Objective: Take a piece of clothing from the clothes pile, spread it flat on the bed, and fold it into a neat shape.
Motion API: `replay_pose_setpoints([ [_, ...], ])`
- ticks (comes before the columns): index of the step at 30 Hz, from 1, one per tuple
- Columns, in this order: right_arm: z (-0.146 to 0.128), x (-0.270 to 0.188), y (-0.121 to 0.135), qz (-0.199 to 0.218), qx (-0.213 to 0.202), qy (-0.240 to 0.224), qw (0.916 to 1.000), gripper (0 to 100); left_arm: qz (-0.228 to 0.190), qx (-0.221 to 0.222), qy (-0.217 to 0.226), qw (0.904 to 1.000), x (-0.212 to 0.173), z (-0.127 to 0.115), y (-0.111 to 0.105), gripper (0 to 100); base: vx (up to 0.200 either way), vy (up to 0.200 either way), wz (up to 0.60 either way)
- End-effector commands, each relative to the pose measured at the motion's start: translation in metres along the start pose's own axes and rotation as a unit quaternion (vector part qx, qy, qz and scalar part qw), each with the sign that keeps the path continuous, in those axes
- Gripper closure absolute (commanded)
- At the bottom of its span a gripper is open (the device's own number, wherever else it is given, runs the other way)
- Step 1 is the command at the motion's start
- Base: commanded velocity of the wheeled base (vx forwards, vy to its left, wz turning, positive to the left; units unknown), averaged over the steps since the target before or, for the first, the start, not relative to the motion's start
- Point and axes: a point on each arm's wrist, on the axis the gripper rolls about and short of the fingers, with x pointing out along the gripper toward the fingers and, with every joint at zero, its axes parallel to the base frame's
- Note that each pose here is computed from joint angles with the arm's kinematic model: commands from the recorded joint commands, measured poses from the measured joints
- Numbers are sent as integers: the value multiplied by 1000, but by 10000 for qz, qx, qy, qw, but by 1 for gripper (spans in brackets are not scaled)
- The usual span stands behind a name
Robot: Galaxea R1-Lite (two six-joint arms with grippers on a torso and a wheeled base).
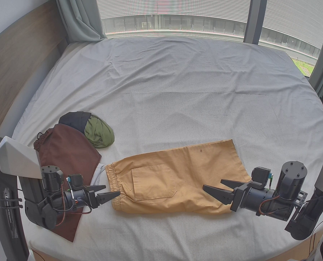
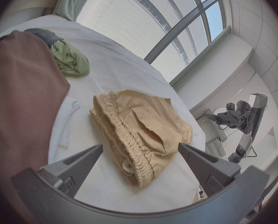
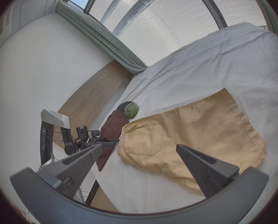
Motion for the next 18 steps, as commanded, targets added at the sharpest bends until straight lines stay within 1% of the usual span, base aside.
replay_pose_setpoints([
  [1,-4,3,-2,-35,20,92,9999,0,-1,-159,289,9995,10,-19,5,0,0,0,0],
  [8,-7,4,-3,-46,31,163,9999,0,33,-209,279,9994,14,-19,7,0,0,0,0],
  [11,-8,6,-5,-76,53,188,9998,0,59,-260,283,9992,22,-22,10,0,0,0,0],
  [13,-8,8,-7,-95,56,177,9998,0,140,-340,309,9988,25,-25,12,0,0,0,0],
  [18,-9,9,-6,-77,53,205,9997,0,93,-428,441,9981,33,-34,13,0,0,0,0],
])
